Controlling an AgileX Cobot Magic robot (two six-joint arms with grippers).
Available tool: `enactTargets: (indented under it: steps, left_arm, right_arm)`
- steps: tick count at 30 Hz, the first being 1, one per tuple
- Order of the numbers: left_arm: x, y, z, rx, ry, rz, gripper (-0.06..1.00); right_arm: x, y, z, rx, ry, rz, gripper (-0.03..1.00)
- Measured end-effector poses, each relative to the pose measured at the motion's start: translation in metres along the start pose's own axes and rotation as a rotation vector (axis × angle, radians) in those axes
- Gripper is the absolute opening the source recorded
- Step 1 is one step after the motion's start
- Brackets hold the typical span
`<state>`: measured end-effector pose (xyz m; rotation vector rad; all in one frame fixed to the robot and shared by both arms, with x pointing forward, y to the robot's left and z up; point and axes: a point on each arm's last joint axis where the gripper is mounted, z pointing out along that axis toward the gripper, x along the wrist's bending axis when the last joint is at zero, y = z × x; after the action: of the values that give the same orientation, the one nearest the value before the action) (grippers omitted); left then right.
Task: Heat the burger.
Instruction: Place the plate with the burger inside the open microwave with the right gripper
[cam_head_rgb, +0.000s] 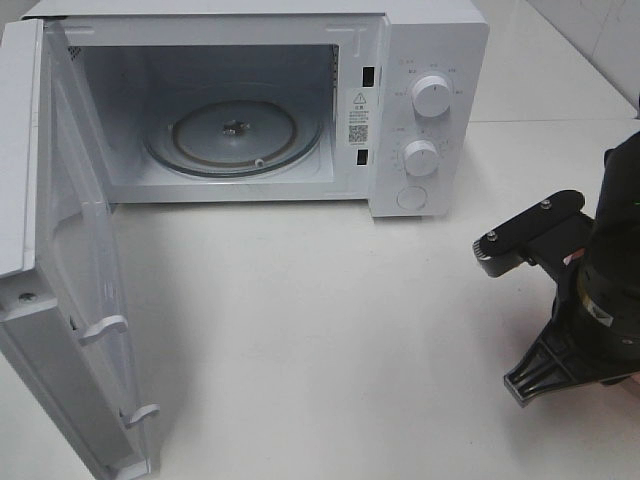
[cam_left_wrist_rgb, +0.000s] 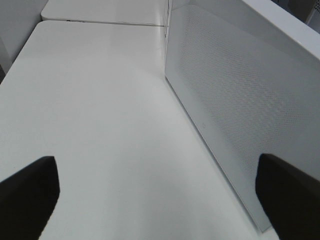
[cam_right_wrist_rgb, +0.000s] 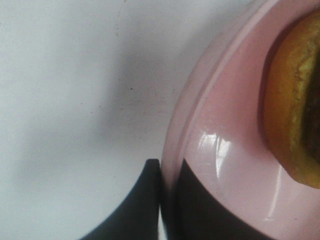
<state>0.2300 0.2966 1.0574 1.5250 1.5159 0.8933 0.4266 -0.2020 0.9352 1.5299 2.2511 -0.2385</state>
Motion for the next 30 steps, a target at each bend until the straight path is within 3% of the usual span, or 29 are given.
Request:
enactTargets:
  steps: [30]
  left_arm:
    - [0.0, 0.0, 0.0, 0.0, 0.0, 0.0, 0.99]
  right_arm:
    - [0.06, -0.032, -0.051, -0.179, -0.007, -0.353, 0.05]
